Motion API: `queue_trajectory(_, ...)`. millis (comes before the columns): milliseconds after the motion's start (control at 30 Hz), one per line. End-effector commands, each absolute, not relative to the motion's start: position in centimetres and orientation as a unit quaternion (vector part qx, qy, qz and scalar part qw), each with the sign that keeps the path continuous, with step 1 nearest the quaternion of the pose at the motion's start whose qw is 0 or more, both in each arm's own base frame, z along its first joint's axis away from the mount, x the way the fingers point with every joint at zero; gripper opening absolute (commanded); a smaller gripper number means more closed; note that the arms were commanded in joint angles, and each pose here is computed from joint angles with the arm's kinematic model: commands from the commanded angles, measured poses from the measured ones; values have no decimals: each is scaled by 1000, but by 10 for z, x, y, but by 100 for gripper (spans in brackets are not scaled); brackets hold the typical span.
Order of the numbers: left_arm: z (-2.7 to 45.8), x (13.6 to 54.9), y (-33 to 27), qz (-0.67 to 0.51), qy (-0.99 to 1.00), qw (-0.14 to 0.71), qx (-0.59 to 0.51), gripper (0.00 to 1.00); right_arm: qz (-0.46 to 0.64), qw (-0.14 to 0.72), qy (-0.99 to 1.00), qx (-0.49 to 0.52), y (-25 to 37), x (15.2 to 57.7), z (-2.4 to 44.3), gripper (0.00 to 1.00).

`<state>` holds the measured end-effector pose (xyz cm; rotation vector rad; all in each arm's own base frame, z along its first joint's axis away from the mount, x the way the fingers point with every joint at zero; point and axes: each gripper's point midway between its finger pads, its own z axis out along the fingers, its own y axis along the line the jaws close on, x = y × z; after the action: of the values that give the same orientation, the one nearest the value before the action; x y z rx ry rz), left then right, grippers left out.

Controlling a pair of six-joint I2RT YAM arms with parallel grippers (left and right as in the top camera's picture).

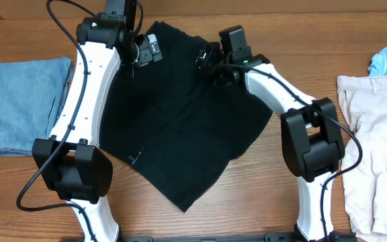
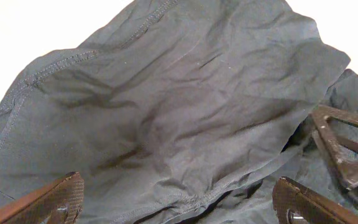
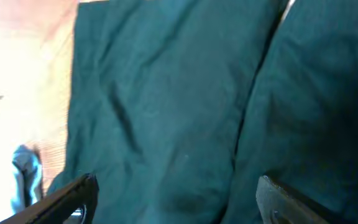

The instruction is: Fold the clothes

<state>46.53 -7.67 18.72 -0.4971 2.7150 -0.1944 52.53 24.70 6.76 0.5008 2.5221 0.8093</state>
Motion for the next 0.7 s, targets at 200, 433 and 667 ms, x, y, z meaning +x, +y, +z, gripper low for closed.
queue_trajectory(200,198,469,-75,-76,960,199,-181,100,231,230,920,217,231,530,31,77)
queue_trajectory(433,198,469,-75,-76,960,199,-181,100,230,245,916,217,232,536,30,53)
queue_trajectory(667,198,469,-76,-76,960,199,-181,100,229,251,915,217,231,538,31,10)
